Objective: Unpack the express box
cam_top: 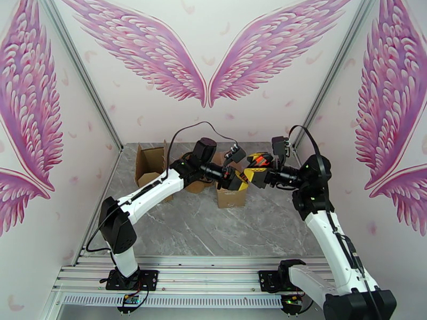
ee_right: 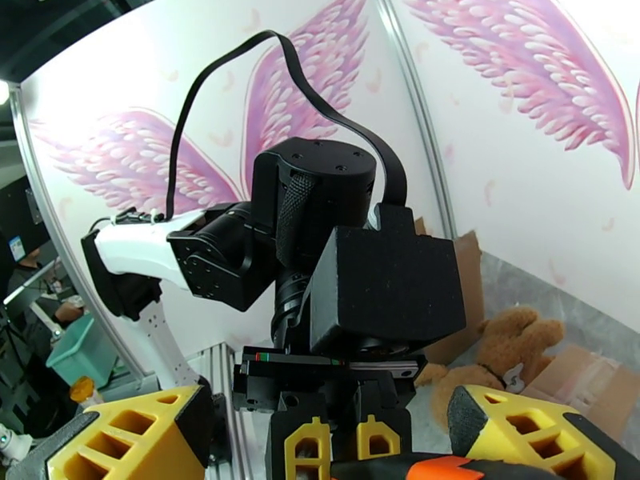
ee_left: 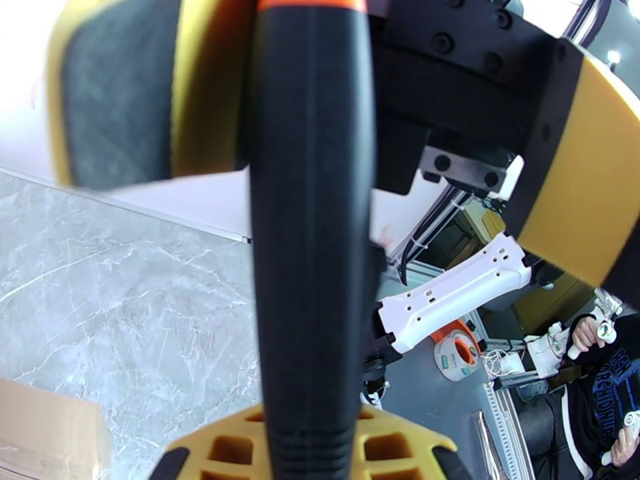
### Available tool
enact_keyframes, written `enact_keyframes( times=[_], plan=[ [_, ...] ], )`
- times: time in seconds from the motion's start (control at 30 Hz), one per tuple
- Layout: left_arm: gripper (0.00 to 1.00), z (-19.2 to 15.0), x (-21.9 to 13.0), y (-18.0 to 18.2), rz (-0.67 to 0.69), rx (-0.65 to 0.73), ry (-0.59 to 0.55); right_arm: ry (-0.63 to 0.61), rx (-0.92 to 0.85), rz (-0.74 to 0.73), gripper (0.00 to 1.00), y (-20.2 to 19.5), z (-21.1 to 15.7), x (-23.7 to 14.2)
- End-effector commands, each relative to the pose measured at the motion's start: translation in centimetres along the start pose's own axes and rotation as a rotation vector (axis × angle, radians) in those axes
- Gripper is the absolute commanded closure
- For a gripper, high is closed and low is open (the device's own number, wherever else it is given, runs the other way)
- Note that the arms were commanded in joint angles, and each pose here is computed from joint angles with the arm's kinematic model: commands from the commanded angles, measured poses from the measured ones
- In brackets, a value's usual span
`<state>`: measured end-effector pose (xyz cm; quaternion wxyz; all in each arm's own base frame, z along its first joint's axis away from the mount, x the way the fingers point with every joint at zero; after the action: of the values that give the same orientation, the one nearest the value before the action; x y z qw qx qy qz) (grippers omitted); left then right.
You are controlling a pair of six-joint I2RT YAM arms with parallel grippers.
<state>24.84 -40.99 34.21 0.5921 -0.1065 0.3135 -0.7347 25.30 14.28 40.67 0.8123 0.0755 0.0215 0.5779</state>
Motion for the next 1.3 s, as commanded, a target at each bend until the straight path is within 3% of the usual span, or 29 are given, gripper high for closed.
enact_keyframes(
  times=[0.0, 0.27, 0.53, 0.6, 0.7, 0.73, 0.83, 1.07, 1.27],
  plan=[
    [1.00, 1.0, -0.7, -2.5, -0.033, 0.054, -0.024, 0.019, 0.026, 0.012, 0.23, -0.3, -0.5, 0.0],
    [1.00, 0.7, 0.3, -2.7, -0.063, 0.040, 0.000, 0.019, 0.078, 0.061, 0.58, -0.6, -0.5, 0.4],
    [1.00, 0.3, 1.0, -2.3, -0.074, 0.018, 0.031, 0.016, 0.069, 0.073, 0.72, -0.3, -0.5, 0.4],
    [1.00, 0.2, 1.0, -2.2, -0.078, 0.006, 0.048, 0.016, 0.068, 0.073, 0.66, -0.3, -0.5, 0.3],
    [1.00, 0.1, 1.2, -2.1, -0.078, -0.006, 0.076, 0.024, 0.075, 0.076, 0.44, -0.2, -0.7, 0.3],
    [1.00, 0.0, 1.2, -2.2, -0.079, -0.009, 0.082, 0.028, 0.080, 0.078, 0.41, -0.2, -0.9, 0.3],
    [1.00, 0.1, 1.4, -2.2, -0.084, -0.010, 0.090, 0.038, 0.097, 0.085, 0.42, -0.3, -1.1, 0.4],
    [1.00, -0.4, 1.9, -1.7, -0.087, -0.032, 0.115, 0.030, 0.094, 0.090, 0.60, -0.3, -0.9, 0.4],
    [1.00, -0.6, 2.1, -1.9, -0.089, -0.039, 0.140, 0.041, 0.117, 0.093, 0.42, -0.6, -1.3, 0.5]
  ],
)
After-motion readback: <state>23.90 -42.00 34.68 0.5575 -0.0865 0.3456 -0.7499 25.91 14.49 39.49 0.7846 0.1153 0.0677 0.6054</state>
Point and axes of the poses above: each hand's point on the last joint's axis, 136 mm out from that joint toward the fingers, its own x axis out along the fingers, its own y axis along the line the jaws close on, z = x × y, the point moved 3 cm from there along -x, back along the fingers, and after that the axes turned 8 degrees about -x, right-handed, at the moved point
